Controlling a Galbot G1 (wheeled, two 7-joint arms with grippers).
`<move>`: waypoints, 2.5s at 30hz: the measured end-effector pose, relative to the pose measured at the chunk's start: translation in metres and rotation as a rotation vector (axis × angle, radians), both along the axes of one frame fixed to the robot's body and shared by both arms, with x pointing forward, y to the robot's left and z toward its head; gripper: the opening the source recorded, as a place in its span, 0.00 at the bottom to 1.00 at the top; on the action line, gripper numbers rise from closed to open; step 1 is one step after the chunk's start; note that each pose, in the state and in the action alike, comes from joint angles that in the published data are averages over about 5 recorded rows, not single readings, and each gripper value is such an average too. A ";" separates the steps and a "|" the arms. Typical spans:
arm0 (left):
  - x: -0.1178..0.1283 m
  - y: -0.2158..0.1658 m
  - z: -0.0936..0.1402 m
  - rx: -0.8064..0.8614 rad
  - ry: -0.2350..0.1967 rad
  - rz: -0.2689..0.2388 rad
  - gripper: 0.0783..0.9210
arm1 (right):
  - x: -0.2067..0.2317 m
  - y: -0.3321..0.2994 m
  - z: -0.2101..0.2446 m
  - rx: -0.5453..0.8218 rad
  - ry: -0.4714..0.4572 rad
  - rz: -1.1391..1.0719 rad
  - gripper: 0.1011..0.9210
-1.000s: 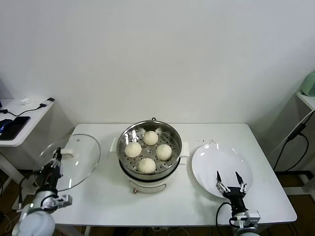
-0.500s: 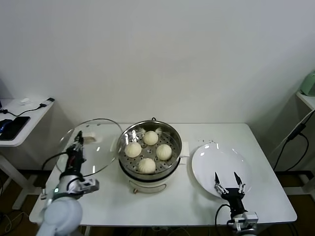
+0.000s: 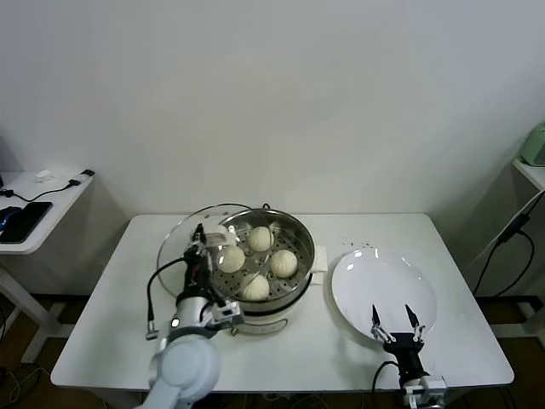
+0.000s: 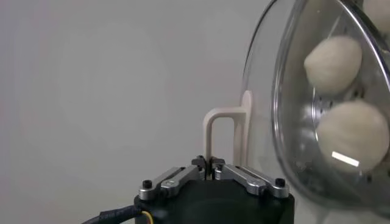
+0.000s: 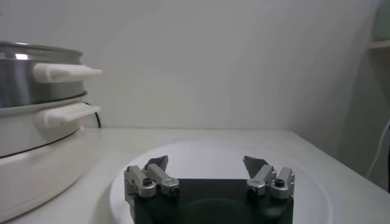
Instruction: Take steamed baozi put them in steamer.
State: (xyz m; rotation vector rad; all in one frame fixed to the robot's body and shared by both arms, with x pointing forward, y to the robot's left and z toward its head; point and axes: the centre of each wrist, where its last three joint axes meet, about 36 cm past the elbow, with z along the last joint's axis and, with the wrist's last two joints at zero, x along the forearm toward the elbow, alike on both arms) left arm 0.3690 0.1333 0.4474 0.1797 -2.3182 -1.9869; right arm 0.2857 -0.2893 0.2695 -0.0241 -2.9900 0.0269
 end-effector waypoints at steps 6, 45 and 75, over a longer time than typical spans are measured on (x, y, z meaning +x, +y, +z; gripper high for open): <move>0.006 -0.035 -0.003 0.001 -0.002 -0.023 0.06 | -0.004 -0.003 -0.001 0.001 0.001 -0.008 0.88; 0.027 -0.082 -0.044 0.123 0.040 -0.053 0.17 | -0.009 -0.011 -0.012 0.011 -0.015 -0.048 0.88; -0.028 0.017 0.006 -0.497 -0.047 -0.193 0.88 | -0.001 -0.003 -0.002 0.030 -0.026 -0.016 0.88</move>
